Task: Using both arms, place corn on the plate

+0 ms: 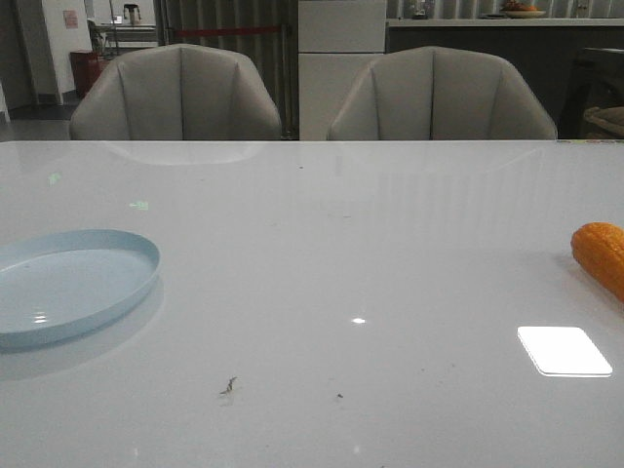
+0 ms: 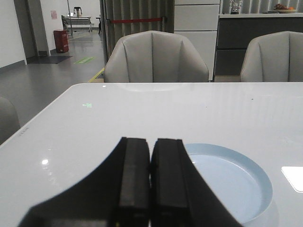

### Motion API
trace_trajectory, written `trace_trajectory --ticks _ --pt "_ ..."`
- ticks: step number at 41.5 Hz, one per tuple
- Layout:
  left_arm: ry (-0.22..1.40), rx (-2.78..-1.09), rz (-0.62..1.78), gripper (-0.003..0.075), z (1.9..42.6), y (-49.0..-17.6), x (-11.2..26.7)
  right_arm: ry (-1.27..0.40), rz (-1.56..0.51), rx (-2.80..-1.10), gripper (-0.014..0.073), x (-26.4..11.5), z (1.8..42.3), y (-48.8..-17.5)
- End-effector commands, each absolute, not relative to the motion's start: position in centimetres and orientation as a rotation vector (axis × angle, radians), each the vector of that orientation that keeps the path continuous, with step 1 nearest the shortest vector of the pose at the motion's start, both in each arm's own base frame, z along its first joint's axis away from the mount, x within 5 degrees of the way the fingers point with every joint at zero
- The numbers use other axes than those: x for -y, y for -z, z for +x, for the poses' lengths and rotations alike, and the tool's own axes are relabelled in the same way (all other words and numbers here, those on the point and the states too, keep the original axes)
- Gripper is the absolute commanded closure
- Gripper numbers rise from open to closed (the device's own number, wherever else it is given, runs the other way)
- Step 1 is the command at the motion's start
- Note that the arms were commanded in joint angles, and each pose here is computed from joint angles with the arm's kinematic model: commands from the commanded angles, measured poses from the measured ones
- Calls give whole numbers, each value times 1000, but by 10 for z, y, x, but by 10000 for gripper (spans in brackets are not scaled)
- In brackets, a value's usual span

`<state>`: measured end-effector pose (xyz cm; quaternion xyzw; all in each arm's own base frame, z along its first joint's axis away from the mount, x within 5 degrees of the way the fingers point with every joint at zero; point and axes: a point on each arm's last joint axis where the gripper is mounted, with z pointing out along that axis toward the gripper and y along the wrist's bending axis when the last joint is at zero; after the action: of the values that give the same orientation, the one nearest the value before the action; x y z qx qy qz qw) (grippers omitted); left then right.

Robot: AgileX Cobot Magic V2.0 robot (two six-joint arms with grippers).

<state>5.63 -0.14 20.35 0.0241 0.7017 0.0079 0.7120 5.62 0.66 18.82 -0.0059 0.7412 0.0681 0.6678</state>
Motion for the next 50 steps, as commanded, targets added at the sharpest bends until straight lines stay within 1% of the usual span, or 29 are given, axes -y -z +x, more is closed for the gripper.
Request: trace_trajectory --ticks 1,28,38,50 --pt "-13 -1478 38 617 56 -201 1 -155 -10 -1539 539 -6 54 -205" --pt "-13 -1472 37 617 56 -202 1 -155 -10 -1537 539 -6 54 -205" --pt "-17 -1362 30 617 54 -211 0 -142 -19 -1534 538 -6 54 -206" --pt "-20 -1247 22 617 51 -226 0 -143 -12 -1413 538 -5 53 -217"
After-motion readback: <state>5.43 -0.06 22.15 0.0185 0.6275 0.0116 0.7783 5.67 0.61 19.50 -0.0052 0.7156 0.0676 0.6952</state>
